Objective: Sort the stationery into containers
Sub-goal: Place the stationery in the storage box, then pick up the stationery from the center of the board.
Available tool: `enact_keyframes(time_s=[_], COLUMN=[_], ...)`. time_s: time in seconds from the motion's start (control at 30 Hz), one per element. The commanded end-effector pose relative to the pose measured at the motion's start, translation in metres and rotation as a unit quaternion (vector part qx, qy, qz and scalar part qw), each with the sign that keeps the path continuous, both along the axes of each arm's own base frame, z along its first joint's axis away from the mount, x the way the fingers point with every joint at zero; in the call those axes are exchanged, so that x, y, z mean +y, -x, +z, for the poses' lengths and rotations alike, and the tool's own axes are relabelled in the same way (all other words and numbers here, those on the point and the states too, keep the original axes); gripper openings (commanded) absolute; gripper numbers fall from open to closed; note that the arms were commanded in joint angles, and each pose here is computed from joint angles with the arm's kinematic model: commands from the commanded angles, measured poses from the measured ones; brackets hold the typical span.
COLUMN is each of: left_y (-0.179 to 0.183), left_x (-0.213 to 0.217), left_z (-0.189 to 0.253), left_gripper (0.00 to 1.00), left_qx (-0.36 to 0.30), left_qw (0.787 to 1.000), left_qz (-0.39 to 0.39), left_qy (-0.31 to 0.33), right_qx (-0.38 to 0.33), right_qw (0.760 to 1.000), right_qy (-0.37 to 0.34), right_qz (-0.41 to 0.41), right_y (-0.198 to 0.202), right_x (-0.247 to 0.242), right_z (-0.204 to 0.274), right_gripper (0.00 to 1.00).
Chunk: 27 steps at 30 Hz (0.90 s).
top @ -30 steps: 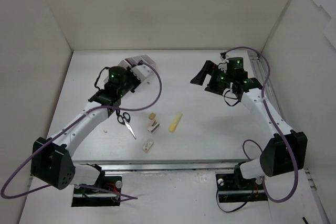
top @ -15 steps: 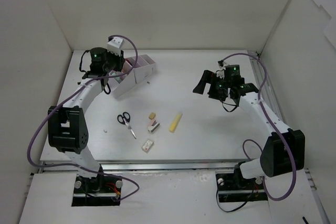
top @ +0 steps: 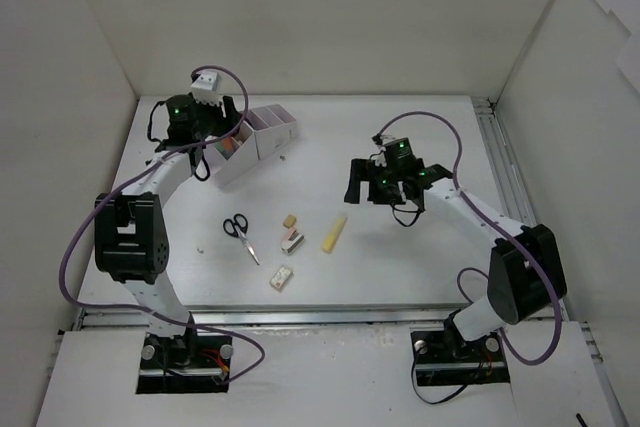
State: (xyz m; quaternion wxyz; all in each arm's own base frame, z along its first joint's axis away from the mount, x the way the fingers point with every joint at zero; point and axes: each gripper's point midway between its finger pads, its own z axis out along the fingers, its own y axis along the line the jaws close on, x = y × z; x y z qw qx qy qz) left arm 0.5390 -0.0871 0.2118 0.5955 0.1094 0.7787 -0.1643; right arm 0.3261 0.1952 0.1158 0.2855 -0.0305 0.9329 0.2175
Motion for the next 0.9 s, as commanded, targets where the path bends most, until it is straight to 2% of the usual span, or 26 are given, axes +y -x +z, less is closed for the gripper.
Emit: enact_keyframes(time_s=[0.0, 0.2, 0.23, 0.27, 0.33, 0.37, 0.47, 0.5, 0.53, 0.6, 0.63, 0.67, 0.73, 0.8, 0.83, 0.87], left_y=[0.009, 0.041, 0.048, 0.062, 0.076, 0.091, 0.124, 0.132, 0.144, 0.159, 0.164, 0.173, 0.181, 0.185, 0.188, 0.190], left_x=[0.006, 0.010, 0.009, 0.005, 0.003, -0.002, -0.002, -0.007, -0.006, -0.010, -0.010, -0.012, -0.008, -0.003, 0.000, 0.001], left_z=[0.055, 0.070, 0.073, 0.077, 0.077, 0.092, 0.076, 0.074, 0.085, 0.072, 0.070, 0.070, 0.076, 0.075, 0.080, 0.079], left_gripper=[0.59, 0.81, 0.96, 0.99, 1.00, 0.99, 0.99, 0.99, 0.99, 1.00, 0.99, 0.99, 1.00, 1.00, 0.99, 0.99], left_qx=[-0.061, -0.054, -0.056, -0.061, -0.061, -0.077, -0.068, -0.069, -0.088, -0.085, -0.088, -0.093, -0.100, -0.095, -0.103, -0.103], left_qw=[0.998, 0.998, 0.998, 0.997, 0.997, 0.996, 0.997, 0.997, 0.996, 0.996, 0.996, 0.996, 0.995, 0.995, 0.995, 0.994], left_qz=[0.015, 0.027, 0.031, 0.032, 0.034, 0.029, 0.022, 0.014, 0.010, -0.003, -0.006, -0.010, -0.002, 0.008, 0.016, 0.017], left_qy=[0.022, 0.028, 0.030, 0.031, 0.024, 0.024, 0.015, 0.013, 0.011, 0.006, 0.003, 0.001, -0.003, -0.010, -0.012, -0.014], right_qx=[-0.035, -0.028, -0.027, -0.038, -0.046, -0.055, -0.104, -0.122, -0.150, -0.172, -0.193, -0.200, -0.225, -0.235, -0.255, -0.261], right_qw=[0.998, 0.996, 0.995, 0.993, 0.989, 0.986, 0.968, 0.957, 0.931, 0.886, 0.854, 0.842, 0.819, 0.795, 0.758, 0.742], right_qy=[0.044, 0.086, 0.090, 0.111, 0.134, 0.150, 0.208, 0.230, 0.272, 0.314, 0.346, 0.359, 0.374, 0.353, 0.349, 0.344], right_qz=[0.010, 0.006, 0.018, 0.014, 0.038, 0.042, 0.098, 0.131, 0.193, 0.295, 0.337, 0.349, 0.374, 0.433, 0.489, 0.513], right_y=[-0.009, 0.010, 0.013, 0.011, 0.022, 0.024, 0.035, 0.043, 0.043, 0.052, 0.049, 0.044, 0.033, 0.034, 0.035, 0.033], right_x=[0.010, 0.033, 0.041, 0.039, 0.050, 0.049, 0.052, 0.057, 0.053, 0.054, 0.049, 0.046, 0.045, 0.048, 0.052, 0.052], right_z=[0.001, -0.018, -0.020, -0.022, -0.027, -0.028, -0.022, -0.020, -0.017, -0.019, -0.016, -0.013, 0.000, 0.000, -0.001, -0.001], right_gripper=[0.98, 0.98, 0.98, 0.98, 0.98, 0.98, 0.98, 0.98, 0.98, 0.98, 0.98, 0.98, 0.98, 0.98, 0.98, 0.98])
